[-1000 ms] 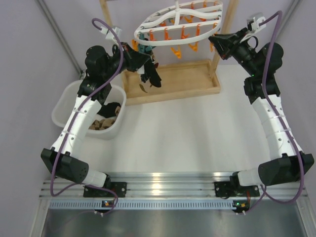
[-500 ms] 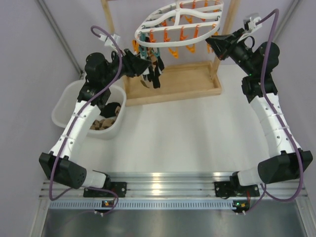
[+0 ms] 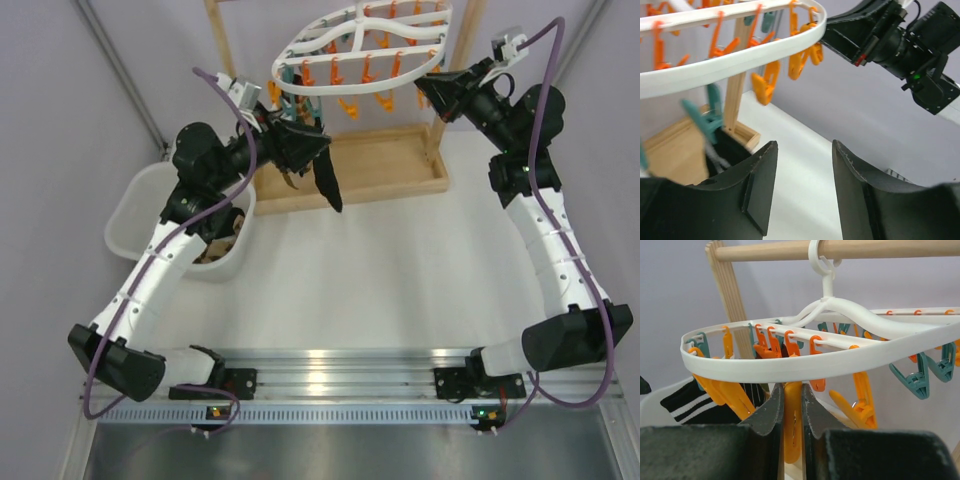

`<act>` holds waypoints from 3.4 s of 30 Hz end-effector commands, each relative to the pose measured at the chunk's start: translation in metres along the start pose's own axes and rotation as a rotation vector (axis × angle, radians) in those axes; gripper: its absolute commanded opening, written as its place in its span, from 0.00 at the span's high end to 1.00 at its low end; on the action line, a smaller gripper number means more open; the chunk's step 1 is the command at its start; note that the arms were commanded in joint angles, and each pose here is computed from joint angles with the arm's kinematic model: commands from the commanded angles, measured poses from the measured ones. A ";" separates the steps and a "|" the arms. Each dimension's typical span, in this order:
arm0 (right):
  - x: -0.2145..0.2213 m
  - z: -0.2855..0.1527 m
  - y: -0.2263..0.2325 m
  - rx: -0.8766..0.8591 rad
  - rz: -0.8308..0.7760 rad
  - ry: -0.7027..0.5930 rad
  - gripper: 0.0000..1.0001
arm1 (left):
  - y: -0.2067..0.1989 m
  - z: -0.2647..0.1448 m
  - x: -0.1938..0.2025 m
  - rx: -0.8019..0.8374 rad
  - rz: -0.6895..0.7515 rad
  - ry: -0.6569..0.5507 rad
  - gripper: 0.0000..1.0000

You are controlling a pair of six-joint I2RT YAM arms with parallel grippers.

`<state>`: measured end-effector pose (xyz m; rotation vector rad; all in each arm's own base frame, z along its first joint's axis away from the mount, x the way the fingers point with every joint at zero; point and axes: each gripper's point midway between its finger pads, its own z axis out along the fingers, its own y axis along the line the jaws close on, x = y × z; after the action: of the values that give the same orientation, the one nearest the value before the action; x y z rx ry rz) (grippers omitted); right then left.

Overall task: Clip the socks to the hanger
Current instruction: Open the clamp at the hanger.

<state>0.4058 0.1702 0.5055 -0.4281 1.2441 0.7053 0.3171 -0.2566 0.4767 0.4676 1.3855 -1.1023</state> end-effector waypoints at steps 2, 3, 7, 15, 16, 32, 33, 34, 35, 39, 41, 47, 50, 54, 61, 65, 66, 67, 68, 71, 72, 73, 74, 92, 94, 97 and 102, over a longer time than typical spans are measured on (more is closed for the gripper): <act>-0.021 0.006 0.013 -0.038 -0.019 -0.048 1.00 | -0.014 0.030 -0.005 0.078 0.034 -0.091 0.48; -0.021 0.006 0.014 -0.038 -0.020 -0.048 1.00 | -0.014 0.036 -0.001 0.078 0.031 -0.099 0.48; -0.022 0.006 0.015 -0.039 -0.016 -0.051 1.00 | 0.004 0.056 0.006 0.004 0.041 -0.150 0.46; -0.021 0.009 0.020 -0.046 -0.003 -0.051 1.00 | 0.022 0.075 0.021 -0.074 0.042 -0.228 0.42; -0.022 0.009 0.021 -0.049 -0.002 -0.052 1.00 | 0.026 0.076 0.018 -0.087 0.039 -0.251 0.42; -0.018 0.010 0.019 -0.047 -0.016 -0.033 1.00 | 0.020 0.087 0.010 -0.008 0.079 -0.339 0.52; -0.019 0.010 0.020 -0.049 -0.016 -0.034 1.00 | 0.020 0.087 0.011 -0.001 0.081 -0.333 0.55; -0.018 0.010 0.019 -0.047 -0.016 -0.033 1.00 | 0.019 0.087 0.011 0.002 0.079 -0.330 0.58; -0.019 0.010 0.019 -0.046 -0.016 -0.034 1.00 | 0.019 0.087 0.012 0.001 0.077 -0.326 0.64; -0.018 0.012 0.018 -0.044 -0.008 -0.033 1.00 | 0.015 0.082 0.011 0.007 0.104 -0.315 0.85; -0.017 0.012 0.017 -0.044 0.000 -0.032 1.00 | 0.016 0.081 0.012 0.002 0.118 -0.309 0.94; -0.016 0.013 0.020 -0.048 0.018 -0.030 1.00 | 0.018 0.078 0.013 -0.027 0.171 -0.292 1.00; -0.012 0.012 0.022 -0.048 0.030 -0.012 0.84 | 0.021 0.078 0.016 -0.045 0.213 -0.272 1.00; -0.009 0.007 0.022 -0.019 0.053 0.009 0.71 | 0.025 0.076 0.018 -0.101 0.312 -0.252 1.00; -0.009 -0.008 0.031 -0.018 0.079 0.013 0.71 | 0.022 0.074 0.021 -0.131 0.373 -0.230 1.00; -0.007 -0.005 0.039 -0.066 0.087 0.019 0.54 | 0.018 0.072 0.021 -0.115 0.360 -0.243 1.00; -0.006 -0.005 0.039 -0.063 0.081 0.035 0.50 | 0.018 0.071 0.020 -0.114 0.352 -0.243 1.00; -0.004 -0.006 0.038 -0.058 0.074 0.046 0.47 | 0.016 0.072 0.019 -0.112 0.348 -0.243 1.00; -0.005 -0.008 0.034 -0.041 0.046 0.048 0.44 | 0.018 0.072 0.018 -0.121 0.343 -0.243 1.00; 0.001 -0.018 0.025 0.010 -0.015 0.091 0.43 | 0.019 0.069 0.015 -0.138 0.348 -0.247 1.00; 0.006 -0.024 0.020 0.042 -0.007 0.120 0.45 | 0.020 0.069 0.015 -0.143 0.356 -0.246 1.00; 0.001 -0.030 0.019 0.063 -0.012 0.116 0.51 | 0.021 0.069 0.015 -0.147 0.360 -0.244 1.00; 0.007 -0.034 0.015 0.080 -0.005 0.134 0.53 | 0.022 0.068 0.015 -0.154 0.361 -0.243 1.00; 0.013 -0.005 0.115 -0.111 0.194 0.107 0.72 | 0.027 0.063 0.018 -0.182 0.414 -0.212 1.00; 0.011 -0.001 0.123 -0.126 0.200 0.094 0.72 | 0.026 0.062 0.015 -0.183 0.421 -0.216 1.00; 0.009 0.004 0.129 -0.126 0.214 0.065 0.69 | 0.027 0.060 0.016 -0.194 0.432 -0.210 1.00; 0.015 0.020 0.143 -0.096 0.227 0.056 0.66 | 0.029 0.058 0.018 -0.204 0.435 -0.201 1.00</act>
<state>0.3265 0.2805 0.4763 -0.4447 1.4224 0.9565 0.3822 -0.3034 0.4401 0.4679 1.1968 -0.6367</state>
